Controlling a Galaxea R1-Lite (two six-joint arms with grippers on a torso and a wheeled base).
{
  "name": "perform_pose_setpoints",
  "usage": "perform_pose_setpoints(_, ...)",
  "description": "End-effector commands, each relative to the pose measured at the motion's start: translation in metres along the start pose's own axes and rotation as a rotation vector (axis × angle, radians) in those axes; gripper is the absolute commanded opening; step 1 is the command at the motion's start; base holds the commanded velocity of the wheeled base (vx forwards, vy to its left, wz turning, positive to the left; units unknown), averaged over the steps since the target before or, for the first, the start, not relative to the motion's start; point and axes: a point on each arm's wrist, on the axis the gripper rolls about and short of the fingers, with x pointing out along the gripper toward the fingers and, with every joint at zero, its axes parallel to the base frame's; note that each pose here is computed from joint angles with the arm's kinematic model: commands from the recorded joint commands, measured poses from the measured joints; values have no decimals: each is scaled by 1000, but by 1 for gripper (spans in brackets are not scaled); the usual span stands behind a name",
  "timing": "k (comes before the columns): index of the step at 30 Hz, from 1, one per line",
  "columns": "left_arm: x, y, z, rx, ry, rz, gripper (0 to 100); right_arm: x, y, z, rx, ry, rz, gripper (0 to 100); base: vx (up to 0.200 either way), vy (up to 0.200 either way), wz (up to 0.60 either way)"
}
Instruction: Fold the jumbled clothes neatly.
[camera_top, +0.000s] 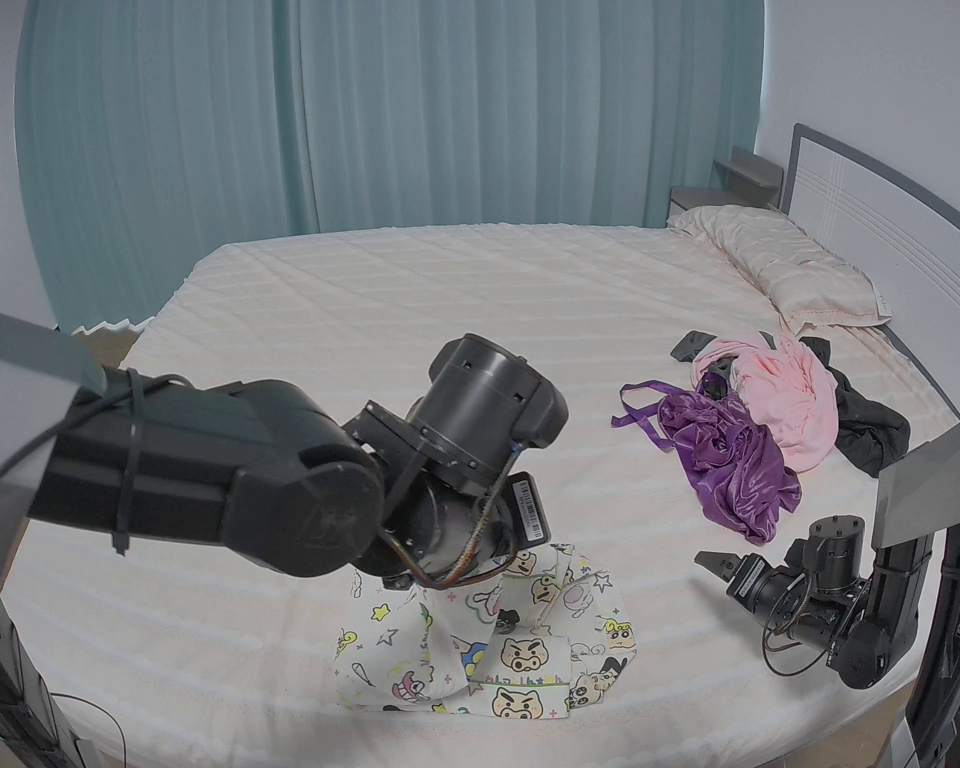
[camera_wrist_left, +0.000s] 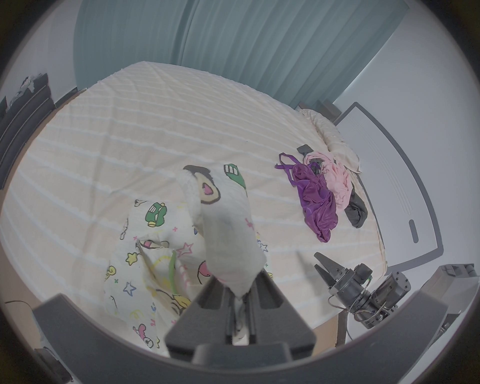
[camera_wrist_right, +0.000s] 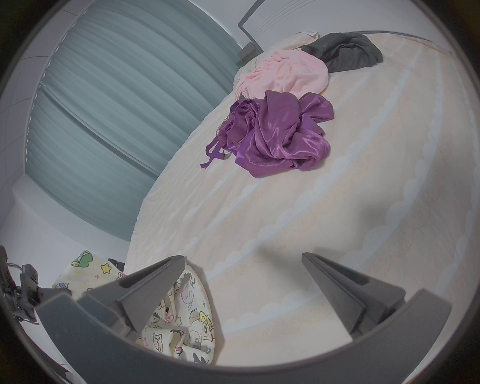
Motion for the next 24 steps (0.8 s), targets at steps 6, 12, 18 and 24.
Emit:
perform_pose_setpoints(6, 19, -24, -12, -20, -14, -71, 100, 0, 1, 0, -1, -3, 7, 100, 0, 0, 0)
perform_pose_setpoints(12, 23, -30, -13, -23, -21, -84, 100, 0, 1, -1, -2, 0, 5, 100, 0, 0, 0)
perform_pose_setpoints(18, 21, -27, -14, -43, -18, -76, 100, 0, 1, -1, -3, 1, 6, 100, 0, 0, 0)
perform_pose_setpoints(24, -7, 5, -11, -82, -19, -48, 100, -2, 1, -2, -4, 7, 3, 100, 0, 0, 0)
